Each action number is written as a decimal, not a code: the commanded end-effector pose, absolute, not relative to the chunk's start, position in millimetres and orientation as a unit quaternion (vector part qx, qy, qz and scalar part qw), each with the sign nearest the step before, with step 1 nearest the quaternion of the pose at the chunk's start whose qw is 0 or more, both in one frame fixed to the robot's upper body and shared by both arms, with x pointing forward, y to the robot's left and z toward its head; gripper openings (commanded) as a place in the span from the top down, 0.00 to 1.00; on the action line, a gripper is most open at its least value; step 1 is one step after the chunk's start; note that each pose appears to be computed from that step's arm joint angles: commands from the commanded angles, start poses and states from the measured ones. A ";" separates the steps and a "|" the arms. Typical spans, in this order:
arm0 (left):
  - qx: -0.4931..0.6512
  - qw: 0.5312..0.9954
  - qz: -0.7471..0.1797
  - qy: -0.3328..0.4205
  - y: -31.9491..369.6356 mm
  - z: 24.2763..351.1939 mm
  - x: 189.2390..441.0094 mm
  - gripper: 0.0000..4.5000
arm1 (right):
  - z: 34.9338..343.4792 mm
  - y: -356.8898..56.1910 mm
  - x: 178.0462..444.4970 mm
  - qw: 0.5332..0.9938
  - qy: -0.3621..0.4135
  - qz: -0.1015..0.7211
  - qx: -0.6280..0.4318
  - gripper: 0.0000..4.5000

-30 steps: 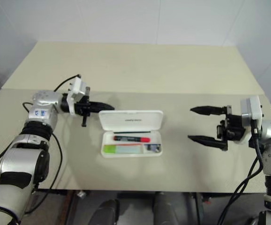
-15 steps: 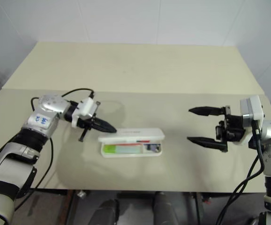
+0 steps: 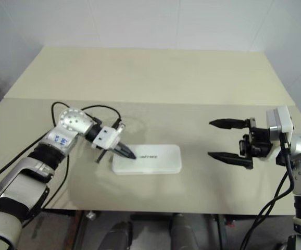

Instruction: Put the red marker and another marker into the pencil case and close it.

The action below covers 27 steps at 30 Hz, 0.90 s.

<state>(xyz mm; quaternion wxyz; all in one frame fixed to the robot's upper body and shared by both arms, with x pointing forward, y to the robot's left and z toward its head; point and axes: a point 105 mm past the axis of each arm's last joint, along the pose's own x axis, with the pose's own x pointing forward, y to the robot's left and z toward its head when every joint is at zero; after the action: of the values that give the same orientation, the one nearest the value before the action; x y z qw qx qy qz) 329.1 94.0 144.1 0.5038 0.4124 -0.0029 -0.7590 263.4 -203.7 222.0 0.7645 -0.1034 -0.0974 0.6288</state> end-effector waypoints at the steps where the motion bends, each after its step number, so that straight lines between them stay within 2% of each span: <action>1: 0.448 0.440 -0.777 0.050 107.7 122.6 324.2 0.99 | 228.7 -200.9 259.1 0.754 -0.106 0.636 -0.129 0.00; 3: 0.446 0.440 -0.778 0.043 104.7 122.7 324.8 0.99 | 228.3 -200.9 258.8 0.753 -0.105 0.636 -0.132 0.00; 7: 0.404 0.476 -0.781 -0.003 93.2 137.0 325.8 0.99 | 229.3 -201.5 258.5 0.754 -0.104 0.634 -0.137 0.00; 11: 0.309 0.549 -0.773 -0.072 85.9 166.9 329.7 0.99 | 228.8 -202.6 258.6 0.755 -0.100 0.633 -0.139 0.00; 15: 0.229 0.592 -0.772 -0.045 98.6 175.9 331.1 0.99 | 228.7 -202.7 259.8 0.756 -0.099 0.632 -0.139 0.00; 18: 0.188 0.609 -0.770 -0.019 109.2 179.4 328.3 0.86 | 229.0 -203.3 262.5 0.759 -0.098 0.629 -0.140 0.00; 22: 0.156 0.626 -0.760 -0.071 116.5 193.0 322.6 0.57 | 228.8 -203.9 267.1 0.764 -0.099 0.622 -0.142 0.00; 27: 0.143 0.634 -0.755 -0.093 127.3 200.5 311.1 0.19 | 228.8 -204.3 267.7 0.767 -0.100 0.617 -0.144 0.00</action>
<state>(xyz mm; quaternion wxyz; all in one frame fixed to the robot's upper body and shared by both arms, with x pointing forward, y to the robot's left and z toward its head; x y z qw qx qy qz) 325.7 119.6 190.1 0.6680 0.1378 -0.0732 -0.7276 269.7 -203.4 221.9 0.7703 -0.1293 -0.0860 0.6185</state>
